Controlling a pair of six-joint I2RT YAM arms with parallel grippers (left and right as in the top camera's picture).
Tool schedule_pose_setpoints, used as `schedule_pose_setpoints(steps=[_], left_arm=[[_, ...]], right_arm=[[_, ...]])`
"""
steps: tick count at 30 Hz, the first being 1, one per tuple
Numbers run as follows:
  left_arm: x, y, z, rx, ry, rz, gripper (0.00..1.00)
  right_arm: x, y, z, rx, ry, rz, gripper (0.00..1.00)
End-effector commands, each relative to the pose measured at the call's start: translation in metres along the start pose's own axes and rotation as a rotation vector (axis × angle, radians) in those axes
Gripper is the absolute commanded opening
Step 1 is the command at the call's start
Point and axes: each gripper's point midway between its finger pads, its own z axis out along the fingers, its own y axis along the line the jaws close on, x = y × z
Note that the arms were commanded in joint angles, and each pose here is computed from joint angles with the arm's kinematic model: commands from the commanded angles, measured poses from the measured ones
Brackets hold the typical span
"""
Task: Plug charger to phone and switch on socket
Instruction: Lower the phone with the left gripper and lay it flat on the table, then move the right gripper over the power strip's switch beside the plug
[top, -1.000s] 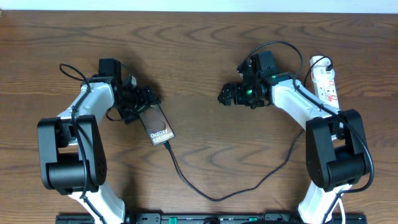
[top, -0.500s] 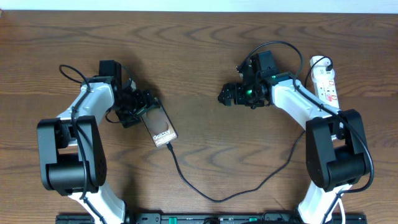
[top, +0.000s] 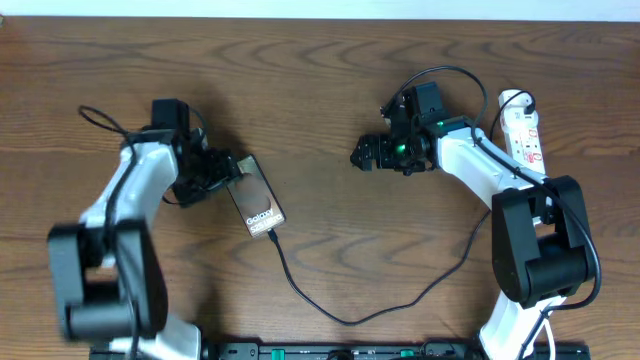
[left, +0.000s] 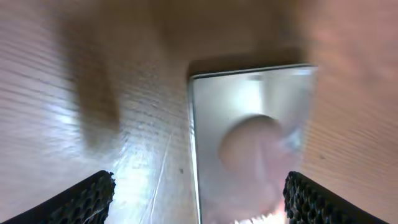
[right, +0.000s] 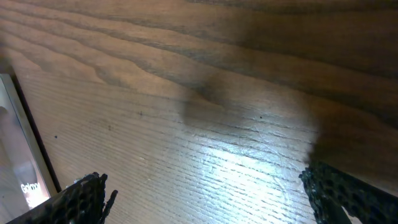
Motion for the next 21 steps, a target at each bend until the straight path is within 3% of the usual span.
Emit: schedule_pose_setpoints(steps=[1, 4, 12, 21], left_arm=[[-0.008, -0.033, -0.054, 0.072, -0.160, 0.216, 0.87], [-0.001, -0.061, -0.087, 0.132, -0.249, 0.314, 0.88], [0.012, -0.085, -0.115, 0.181, -0.323, 0.391, 0.87], [0.012, -0.085, -0.114, 0.181, -0.318, 0.382, 0.87]], right_arm=[[-0.002, 0.006, -0.008, -0.004, -0.013, 0.002, 0.99], [0.004, 0.008, -0.008, -0.018, 0.013, 0.009, 0.99], [0.002, 0.025, -0.025, -0.072, 0.008, -0.060, 0.99], [-0.036, 0.054, -0.129, -0.091, -0.206, -0.145, 0.99]])
